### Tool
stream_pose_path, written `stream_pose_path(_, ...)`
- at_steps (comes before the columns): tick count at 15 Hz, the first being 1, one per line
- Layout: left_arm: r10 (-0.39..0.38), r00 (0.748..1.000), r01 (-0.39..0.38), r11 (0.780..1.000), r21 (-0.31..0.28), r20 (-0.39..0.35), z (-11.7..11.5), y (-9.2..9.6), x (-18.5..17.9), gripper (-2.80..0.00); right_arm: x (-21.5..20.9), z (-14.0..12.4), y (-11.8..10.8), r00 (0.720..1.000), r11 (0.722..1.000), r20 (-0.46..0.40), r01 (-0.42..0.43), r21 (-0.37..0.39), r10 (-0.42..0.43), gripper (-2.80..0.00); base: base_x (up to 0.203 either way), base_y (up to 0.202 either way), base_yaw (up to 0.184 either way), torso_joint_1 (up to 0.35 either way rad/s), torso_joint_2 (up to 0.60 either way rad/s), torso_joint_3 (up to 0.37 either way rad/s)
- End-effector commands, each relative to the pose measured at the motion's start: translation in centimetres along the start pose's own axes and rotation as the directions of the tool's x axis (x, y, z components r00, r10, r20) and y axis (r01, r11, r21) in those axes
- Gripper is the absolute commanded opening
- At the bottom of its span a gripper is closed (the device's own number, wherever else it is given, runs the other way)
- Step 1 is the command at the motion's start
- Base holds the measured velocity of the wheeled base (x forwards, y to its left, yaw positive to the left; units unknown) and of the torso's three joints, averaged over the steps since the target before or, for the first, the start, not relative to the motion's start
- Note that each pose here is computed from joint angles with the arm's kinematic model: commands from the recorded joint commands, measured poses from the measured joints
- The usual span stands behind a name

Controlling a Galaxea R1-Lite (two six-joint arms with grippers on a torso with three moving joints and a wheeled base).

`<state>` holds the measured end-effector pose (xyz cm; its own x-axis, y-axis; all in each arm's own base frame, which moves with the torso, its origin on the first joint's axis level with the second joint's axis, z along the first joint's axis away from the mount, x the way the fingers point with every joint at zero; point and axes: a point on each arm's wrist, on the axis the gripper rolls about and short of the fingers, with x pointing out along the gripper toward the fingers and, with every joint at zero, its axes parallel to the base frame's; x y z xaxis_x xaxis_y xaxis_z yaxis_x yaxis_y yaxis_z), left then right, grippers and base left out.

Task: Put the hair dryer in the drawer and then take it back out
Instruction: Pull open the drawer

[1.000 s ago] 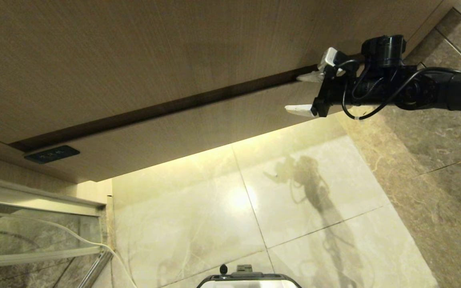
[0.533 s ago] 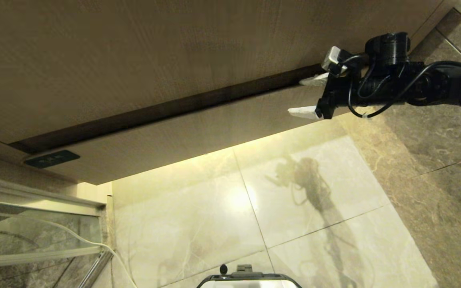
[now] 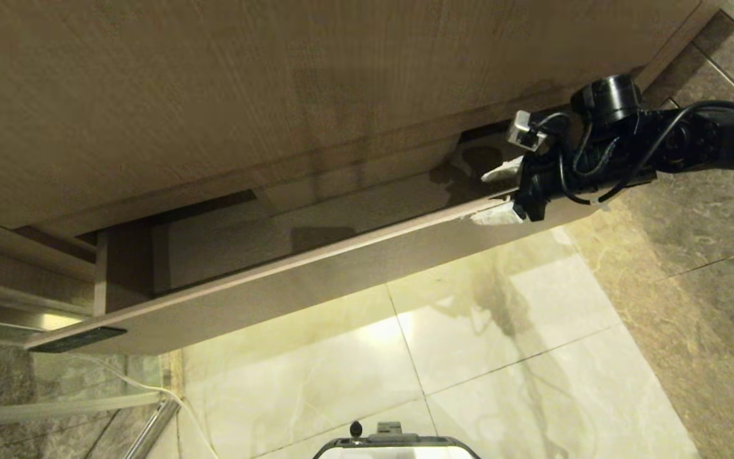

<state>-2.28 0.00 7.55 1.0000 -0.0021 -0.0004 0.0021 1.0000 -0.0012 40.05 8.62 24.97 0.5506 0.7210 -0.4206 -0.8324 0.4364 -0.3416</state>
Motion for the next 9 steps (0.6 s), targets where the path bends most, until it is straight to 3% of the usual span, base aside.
stream_pose_path(1,-0.001,1.0,0.001,1.0,0.0,-0.001,0.0,0.0,0.0,-2.8,-2.5,1.3,1.3,1.0,0.999,-0.013,-0.022,0.026,0.022,0.0,0.0,0.0,0.0,0.0,0.0,0.0)
stream_pose_path(3,0.0,1.0,0.0,1.0,0.0,-0.001,0.0,0.0,0.0,-2.8,-5.0,1.9,2.9,0.997,0.991,-0.055,-0.051,0.124,0.058,0.0,0.0,0.0,0.0,0.0,0.0,0.0)
stream_pose_path(6,0.001,1.0,-0.001,1.0,0.0,0.0,0.0,0.0,0.0,-2.8,-10.2,4.0,5.8,0.997,0.961,-0.061,-0.024,0.276,0.043,0.0,0.0,0.0,0.0,0.0,0.0,0.0)
stream_pose_path(9,-0.001,1.0,0.001,1.0,0.0,-0.001,0.0,0.0,0.0,-2.8,-14.3,4.8,8.0,0.993,0.908,-0.11,0.086,0.409,-0.045,0.0,0.0,0.0,0.0,0.0,0.0,0.0)
